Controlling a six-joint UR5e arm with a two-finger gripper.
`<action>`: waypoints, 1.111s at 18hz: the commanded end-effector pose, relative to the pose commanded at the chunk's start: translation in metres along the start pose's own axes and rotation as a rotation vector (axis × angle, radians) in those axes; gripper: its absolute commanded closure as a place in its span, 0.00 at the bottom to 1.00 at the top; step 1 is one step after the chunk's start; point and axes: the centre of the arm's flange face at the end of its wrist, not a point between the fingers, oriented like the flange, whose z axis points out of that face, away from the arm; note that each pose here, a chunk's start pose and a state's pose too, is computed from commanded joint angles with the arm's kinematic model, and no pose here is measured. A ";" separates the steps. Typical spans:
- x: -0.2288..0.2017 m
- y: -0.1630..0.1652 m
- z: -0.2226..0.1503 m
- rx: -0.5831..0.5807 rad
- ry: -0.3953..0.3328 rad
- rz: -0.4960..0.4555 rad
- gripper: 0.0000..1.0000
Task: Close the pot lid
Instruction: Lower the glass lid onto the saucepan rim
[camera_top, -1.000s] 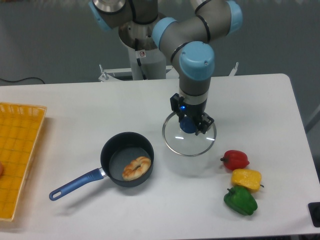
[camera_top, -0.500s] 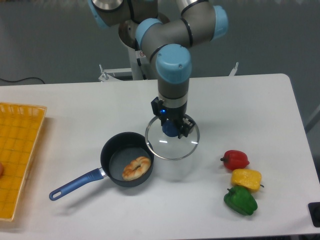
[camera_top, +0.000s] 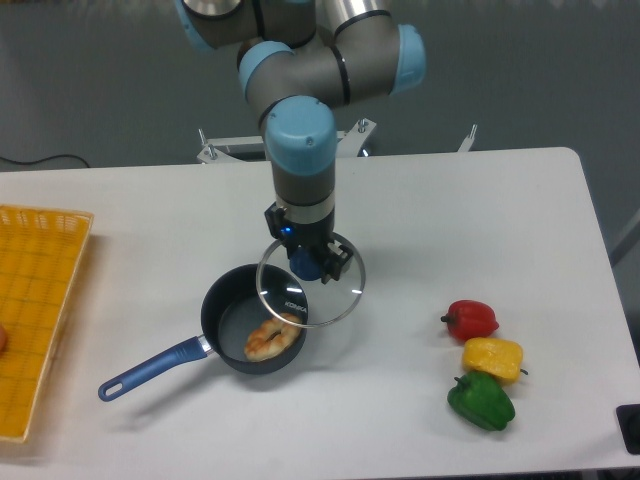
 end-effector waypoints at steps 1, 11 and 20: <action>0.003 -0.002 0.000 -0.001 -0.001 -0.002 0.48; 0.014 -0.040 0.008 -0.001 -0.001 -0.020 0.48; 0.015 -0.046 0.012 -0.005 0.002 -0.023 0.48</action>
